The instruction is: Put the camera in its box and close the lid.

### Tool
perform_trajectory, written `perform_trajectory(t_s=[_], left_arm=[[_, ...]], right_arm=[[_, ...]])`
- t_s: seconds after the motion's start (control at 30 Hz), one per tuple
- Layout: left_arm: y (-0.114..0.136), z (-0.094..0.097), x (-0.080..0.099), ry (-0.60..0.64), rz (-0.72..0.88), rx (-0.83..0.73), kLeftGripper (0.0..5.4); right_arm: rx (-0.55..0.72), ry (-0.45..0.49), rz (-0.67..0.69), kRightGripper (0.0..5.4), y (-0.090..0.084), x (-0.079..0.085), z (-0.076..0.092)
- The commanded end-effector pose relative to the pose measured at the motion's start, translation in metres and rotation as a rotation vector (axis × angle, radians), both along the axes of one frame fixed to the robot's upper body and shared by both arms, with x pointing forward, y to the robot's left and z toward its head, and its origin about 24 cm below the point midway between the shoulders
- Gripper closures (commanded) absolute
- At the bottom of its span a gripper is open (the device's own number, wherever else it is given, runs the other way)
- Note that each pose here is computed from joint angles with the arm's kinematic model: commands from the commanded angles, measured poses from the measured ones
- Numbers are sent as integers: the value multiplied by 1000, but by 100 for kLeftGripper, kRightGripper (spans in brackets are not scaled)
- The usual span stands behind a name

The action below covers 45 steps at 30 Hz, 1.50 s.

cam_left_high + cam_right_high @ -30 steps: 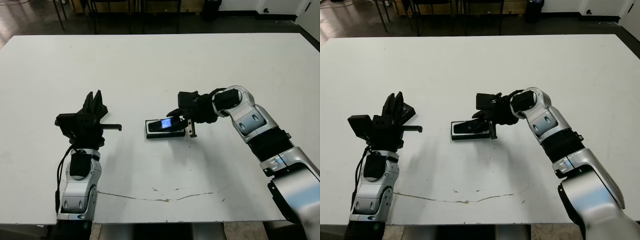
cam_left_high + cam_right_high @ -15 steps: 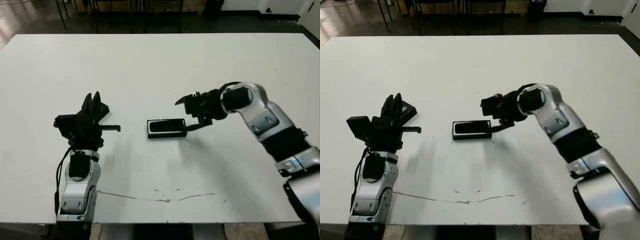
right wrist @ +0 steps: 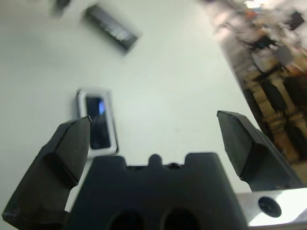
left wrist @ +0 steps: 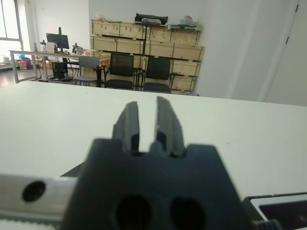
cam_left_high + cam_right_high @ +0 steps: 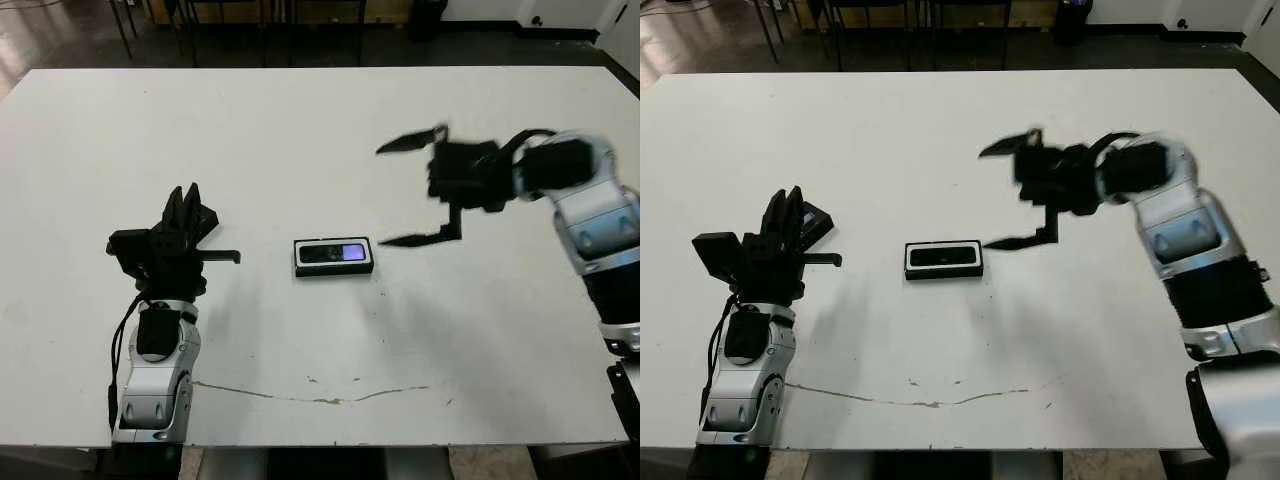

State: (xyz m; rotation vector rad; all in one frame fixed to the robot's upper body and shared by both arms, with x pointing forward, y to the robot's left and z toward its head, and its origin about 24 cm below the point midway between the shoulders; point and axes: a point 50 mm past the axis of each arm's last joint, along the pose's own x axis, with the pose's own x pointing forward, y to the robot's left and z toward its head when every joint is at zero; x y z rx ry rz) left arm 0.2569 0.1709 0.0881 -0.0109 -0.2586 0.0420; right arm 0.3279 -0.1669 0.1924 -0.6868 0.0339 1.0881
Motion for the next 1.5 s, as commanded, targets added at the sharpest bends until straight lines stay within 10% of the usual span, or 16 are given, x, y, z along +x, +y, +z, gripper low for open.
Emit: perform_trajectory(t_s=[0.03, 0.27, 0.47, 0.87, 1.23, 1.5], left_arm=[[6, -6, -1, 26, 4, 8, 540], [28, 7, -6, -40, 30, 74, 540], [67, 49, -17, -4, -31, 444, 530], [100, 104, 7, 194, -409, 671, 266], [101, 49, 37, 323, -604, 285, 2], [109, 27, 34, 409, -581, 212, 2]], right_arm=[[152, 44, -150, 2, -5, -7, -19], [401, -74, -402, 128, -24, -28, -46], [450, -31, -472, 265, -45, -49, -62], [404, -43, -511, 535, -49, -55, -62], [362, -37, -515, 540, -47, -55, -62], [345, -21, -516, 540, -47, -56, -65]])
